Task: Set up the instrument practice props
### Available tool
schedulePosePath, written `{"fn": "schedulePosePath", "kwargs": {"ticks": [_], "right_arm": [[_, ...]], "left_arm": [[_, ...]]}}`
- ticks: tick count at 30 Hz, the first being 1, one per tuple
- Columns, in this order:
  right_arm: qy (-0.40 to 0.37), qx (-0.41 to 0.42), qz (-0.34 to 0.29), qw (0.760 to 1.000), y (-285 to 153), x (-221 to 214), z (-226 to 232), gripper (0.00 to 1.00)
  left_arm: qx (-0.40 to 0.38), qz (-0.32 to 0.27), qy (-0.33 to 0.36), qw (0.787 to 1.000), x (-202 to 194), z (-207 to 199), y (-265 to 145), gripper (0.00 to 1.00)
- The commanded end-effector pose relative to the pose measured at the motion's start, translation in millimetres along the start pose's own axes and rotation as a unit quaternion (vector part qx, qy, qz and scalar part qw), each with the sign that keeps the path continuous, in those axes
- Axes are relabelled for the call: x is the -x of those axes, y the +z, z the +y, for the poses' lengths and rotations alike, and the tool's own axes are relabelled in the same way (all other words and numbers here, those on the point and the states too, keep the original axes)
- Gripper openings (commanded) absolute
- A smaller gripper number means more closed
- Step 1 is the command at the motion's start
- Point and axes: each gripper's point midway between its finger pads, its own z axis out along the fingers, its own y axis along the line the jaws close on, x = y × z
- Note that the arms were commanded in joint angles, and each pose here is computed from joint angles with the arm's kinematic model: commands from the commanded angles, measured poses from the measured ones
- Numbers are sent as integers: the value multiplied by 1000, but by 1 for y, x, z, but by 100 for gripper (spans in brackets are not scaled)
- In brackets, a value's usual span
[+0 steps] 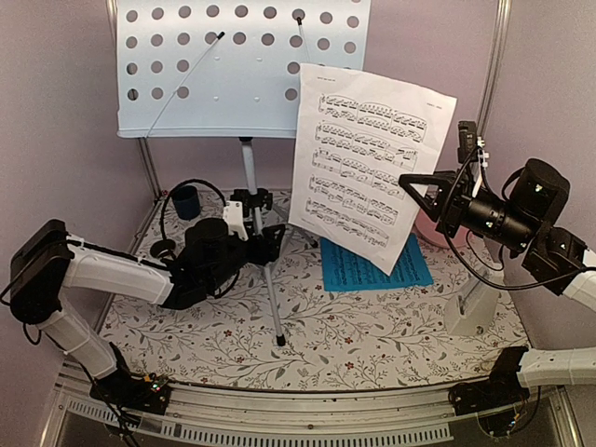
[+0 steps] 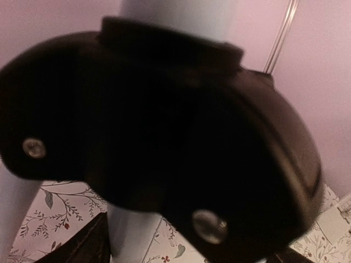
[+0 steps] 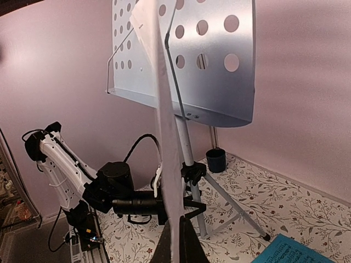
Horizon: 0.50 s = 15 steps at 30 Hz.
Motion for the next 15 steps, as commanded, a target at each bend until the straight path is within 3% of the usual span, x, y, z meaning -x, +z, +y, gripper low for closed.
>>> {"fn": "schedulePosePath", "kwargs": {"ticks": [1, 15], "right_arm": [[-6, -10, -3, 1000, -4, 2, -3, 0], [-23, 17, -4, 1000, -7, 9, 8, 0]], "left_arm": [[-66, -28, -6, 997, 21, -27, 15, 78], [-150, -14, -14, 988, 6, -65, 46, 76]]}}
